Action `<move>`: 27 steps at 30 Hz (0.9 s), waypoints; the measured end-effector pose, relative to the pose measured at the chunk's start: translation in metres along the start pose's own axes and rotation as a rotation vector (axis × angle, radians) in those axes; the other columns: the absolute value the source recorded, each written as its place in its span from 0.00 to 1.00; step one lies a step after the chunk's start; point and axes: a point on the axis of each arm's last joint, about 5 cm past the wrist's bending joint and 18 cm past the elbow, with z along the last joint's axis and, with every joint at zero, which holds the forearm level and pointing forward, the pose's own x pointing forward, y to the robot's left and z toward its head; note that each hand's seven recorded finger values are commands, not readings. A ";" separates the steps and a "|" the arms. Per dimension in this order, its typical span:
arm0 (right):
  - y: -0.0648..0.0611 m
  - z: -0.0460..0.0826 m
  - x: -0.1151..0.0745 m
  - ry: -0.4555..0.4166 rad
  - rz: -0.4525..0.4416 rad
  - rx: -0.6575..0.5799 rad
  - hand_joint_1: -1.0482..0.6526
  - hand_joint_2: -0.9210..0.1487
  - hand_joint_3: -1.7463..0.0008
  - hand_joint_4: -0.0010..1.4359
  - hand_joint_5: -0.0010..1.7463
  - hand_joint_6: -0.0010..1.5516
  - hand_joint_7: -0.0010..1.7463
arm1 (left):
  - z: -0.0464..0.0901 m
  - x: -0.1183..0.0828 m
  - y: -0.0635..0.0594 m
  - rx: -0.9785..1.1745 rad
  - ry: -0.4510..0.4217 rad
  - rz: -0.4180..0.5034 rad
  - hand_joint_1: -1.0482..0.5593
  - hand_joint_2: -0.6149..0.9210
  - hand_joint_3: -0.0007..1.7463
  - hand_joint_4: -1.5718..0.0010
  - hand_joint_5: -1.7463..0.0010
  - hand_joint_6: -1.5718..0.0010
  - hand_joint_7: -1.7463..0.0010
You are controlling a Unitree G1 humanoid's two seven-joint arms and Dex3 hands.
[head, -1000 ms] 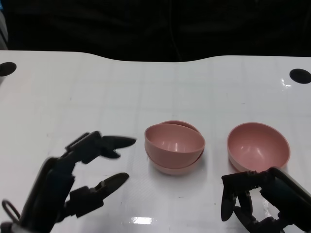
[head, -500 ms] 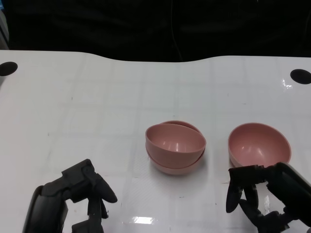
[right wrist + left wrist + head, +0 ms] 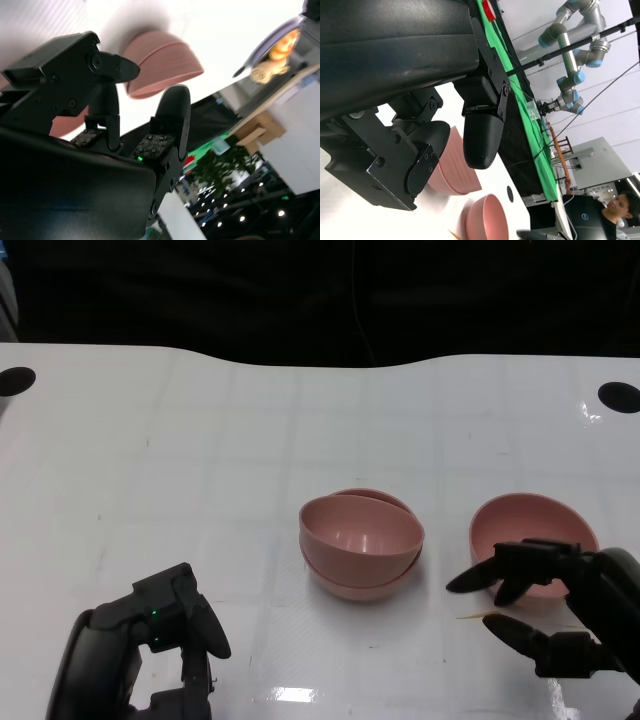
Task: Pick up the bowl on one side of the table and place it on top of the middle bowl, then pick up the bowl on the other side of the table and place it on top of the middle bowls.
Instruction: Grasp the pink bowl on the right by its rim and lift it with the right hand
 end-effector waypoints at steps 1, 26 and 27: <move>-0.001 0.001 0.000 0.011 -0.002 -0.031 0.48 0.17 0.90 0.33 0.46 0.39 0.19 | 0.000 0.000 0.000 0.001 0.000 -0.004 0.74 0.56 0.97 0.37 0.00 0.45 0.06; -0.018 0.010 0.027 0.376 0.343 -0.605 0.30 0.08 1.00 0.16 0.25 0.20 0.02 | -0.004 0.001 -0.005 -0.001 0.013 -0.079 0.76 0.55 0.98 0.36 0.01 0.43 0.10; -0.017 0.009 0.029 0.381 0.355 -0.613 0.31 0.08 1.00 0.17 0.24 0.21 0.02 | -0.003 0.000 -0.006 0.004 0.014 -0.082 0.76 0.55 0.98 0.36 0.01 0.43 0.10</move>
